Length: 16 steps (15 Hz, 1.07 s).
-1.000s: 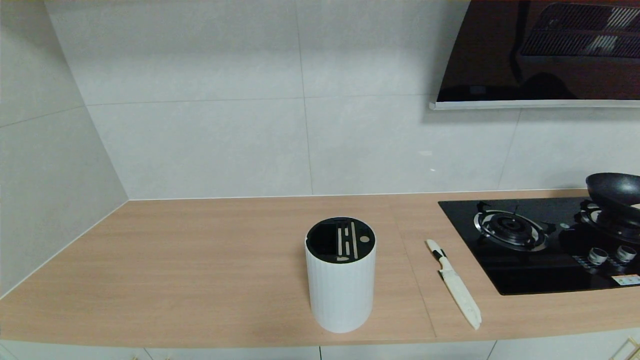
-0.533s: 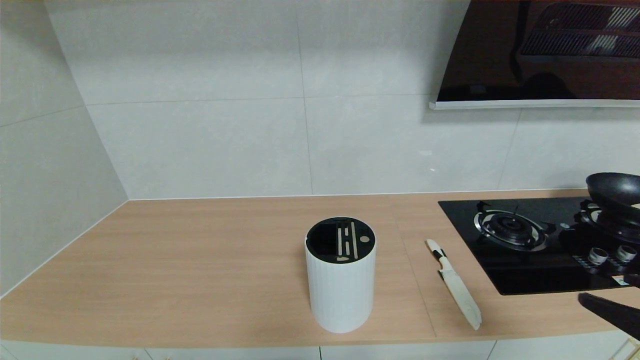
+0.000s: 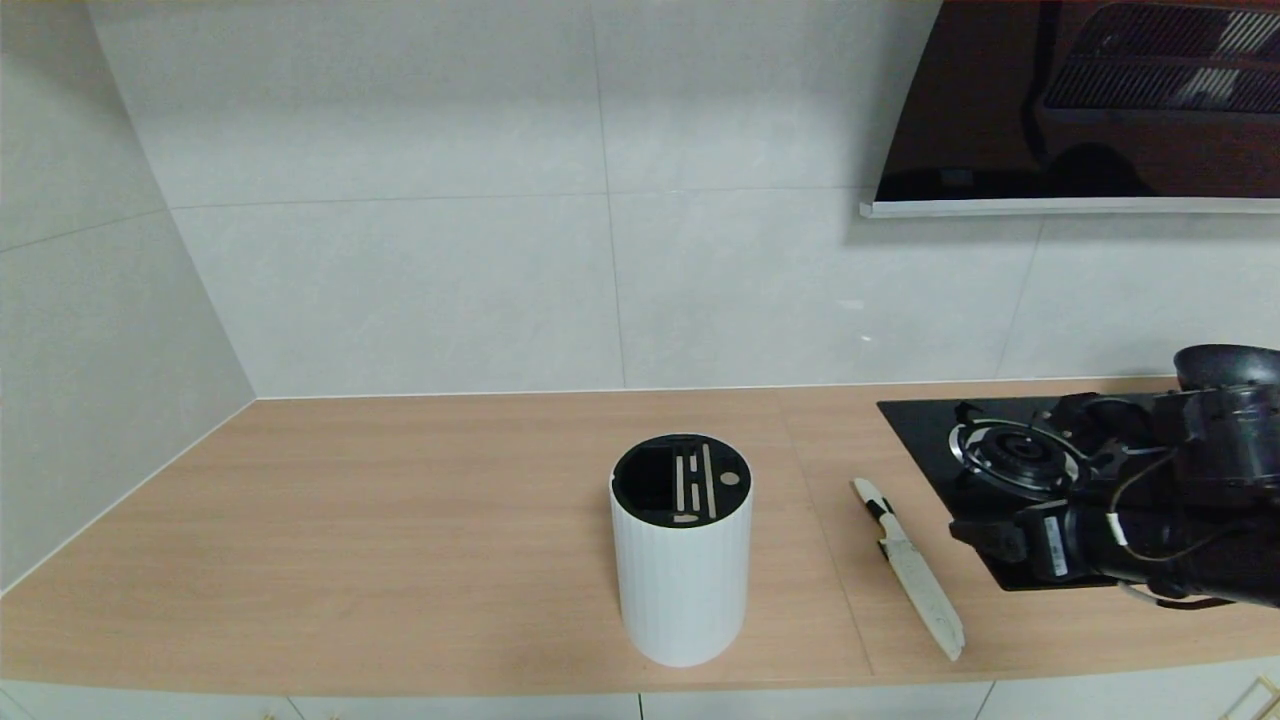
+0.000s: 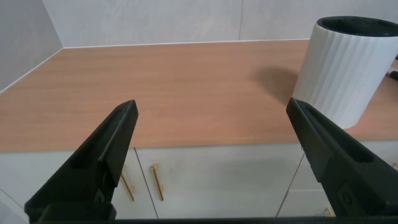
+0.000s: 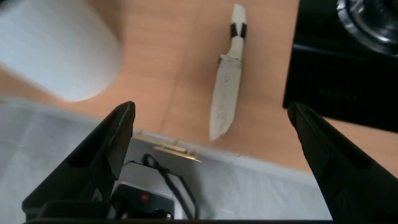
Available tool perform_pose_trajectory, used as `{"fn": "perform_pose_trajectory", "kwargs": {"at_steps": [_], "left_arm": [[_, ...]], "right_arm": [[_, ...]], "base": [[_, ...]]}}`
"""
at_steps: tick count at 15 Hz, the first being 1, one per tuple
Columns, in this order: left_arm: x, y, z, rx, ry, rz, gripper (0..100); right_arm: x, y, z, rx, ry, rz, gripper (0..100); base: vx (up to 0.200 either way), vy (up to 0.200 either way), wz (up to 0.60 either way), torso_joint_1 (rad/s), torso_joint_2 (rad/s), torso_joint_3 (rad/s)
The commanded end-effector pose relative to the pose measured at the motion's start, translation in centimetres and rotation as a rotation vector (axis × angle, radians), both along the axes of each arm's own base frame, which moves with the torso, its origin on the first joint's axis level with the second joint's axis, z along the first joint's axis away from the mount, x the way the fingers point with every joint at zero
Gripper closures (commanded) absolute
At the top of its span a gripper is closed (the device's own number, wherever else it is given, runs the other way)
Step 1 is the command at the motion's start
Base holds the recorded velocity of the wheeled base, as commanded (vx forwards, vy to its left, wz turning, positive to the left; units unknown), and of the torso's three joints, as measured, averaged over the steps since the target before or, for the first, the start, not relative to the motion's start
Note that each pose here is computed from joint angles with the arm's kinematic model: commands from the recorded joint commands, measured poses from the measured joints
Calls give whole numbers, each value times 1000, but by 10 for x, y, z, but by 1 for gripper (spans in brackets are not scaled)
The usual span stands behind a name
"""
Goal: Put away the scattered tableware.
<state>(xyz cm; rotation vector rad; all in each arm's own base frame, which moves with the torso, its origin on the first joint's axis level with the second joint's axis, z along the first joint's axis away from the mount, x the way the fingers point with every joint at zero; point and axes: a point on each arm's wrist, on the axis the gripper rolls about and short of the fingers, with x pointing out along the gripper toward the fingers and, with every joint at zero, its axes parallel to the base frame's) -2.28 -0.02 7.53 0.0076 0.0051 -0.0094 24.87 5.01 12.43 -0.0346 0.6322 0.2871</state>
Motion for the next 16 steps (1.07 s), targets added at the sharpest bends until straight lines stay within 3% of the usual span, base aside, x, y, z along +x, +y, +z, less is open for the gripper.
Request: {"fn": "perform_pose_trajectory", "kwargs": {"at_steps": [1, 3, 7, 16], "left_arm": [[0, 0, 0, 0, -1, 0, 0], [0, 0, 0, -2, 0, 0, 0], [0, 0, 0, -2, 1, 0, 0], [0, 0, 0, -2, 1, 0, 0]], "right_arm": [[40, 14, -61, -33, 125, 14, 0], [54, 26, -91, -59, 134, 16, 0], [71, 33, -126, -101, 117, -29, 0], [104, 35, -164, -74, 31, -161, 0]], "base": [[0, 0, 0, 0, 0, 0], [0, 0, 0, 0, 0, 0], [0, 0, 0, 0, 0, 0], [0, 0, 0, 0, 0, 0]]}}
